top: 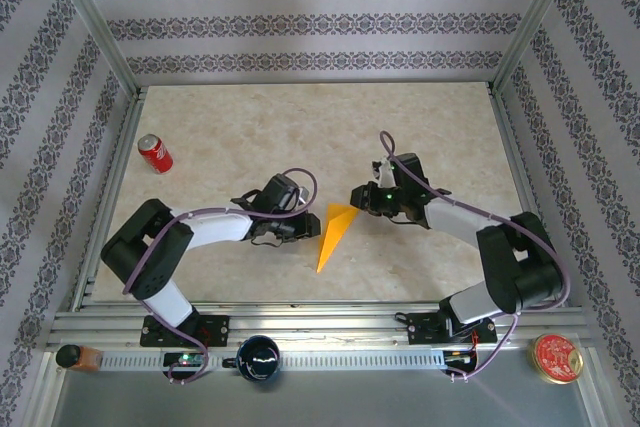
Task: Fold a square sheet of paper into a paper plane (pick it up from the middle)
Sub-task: Move a paper plane to the center of the table.
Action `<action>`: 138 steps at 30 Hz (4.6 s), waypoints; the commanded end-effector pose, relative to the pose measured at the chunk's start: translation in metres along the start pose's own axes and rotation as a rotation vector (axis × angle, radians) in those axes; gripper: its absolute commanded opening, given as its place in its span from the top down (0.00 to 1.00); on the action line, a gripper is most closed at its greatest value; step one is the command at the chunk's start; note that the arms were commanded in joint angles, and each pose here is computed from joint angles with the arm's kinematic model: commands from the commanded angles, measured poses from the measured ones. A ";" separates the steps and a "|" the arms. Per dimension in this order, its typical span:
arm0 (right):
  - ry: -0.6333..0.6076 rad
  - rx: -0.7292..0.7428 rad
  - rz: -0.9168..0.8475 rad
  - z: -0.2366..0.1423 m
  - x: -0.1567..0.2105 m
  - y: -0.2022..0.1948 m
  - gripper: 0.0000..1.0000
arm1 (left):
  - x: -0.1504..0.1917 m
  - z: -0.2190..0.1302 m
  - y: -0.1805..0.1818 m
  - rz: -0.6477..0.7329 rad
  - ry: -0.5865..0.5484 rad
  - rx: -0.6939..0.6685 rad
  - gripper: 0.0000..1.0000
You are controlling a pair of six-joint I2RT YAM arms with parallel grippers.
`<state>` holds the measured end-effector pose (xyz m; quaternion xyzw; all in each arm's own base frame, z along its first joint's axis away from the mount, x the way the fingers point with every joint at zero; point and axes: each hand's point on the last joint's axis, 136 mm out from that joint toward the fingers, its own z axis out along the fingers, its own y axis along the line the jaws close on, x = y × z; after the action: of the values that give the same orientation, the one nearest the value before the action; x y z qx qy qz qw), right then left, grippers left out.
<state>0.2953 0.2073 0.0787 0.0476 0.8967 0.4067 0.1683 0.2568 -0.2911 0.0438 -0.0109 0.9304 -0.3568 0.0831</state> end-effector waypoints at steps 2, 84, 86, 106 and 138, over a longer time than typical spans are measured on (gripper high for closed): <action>0.010 0.029 0.043 -0.002 0.011 -0.014 0.79 | 0.003 0.008 -0.002 0.018 0.064 0.000 0.72; 0.129 0.069 0.119 0.031 0.047 -0.040 0.78 | 0.017 0.045 -0.036 0.018 0.198 0.158 0.82; 0.129 0.069 0.118 0.031 0.047 -0.040 0.78 | 0.017 0.046 -0.037 0.016 0.201 0.164 0.81; 0.046 -0.026 0.072 0.003 0.024 0.002 0.64 | -0.015 0.007 -0.014 0.013 -0.015 -0.106 1.00; 0.225 0.003 0.081 0.063 0.049 0.012 0.73 | -0.019 -0.005 -0.007 0.069 0.032 -0.285 1.00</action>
<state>0.2697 0.2747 0.0486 0.0273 0.8988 0.4343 0.0534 0.2779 -0.2887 0.0539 -0.0020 0.9699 -0.2277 0.0860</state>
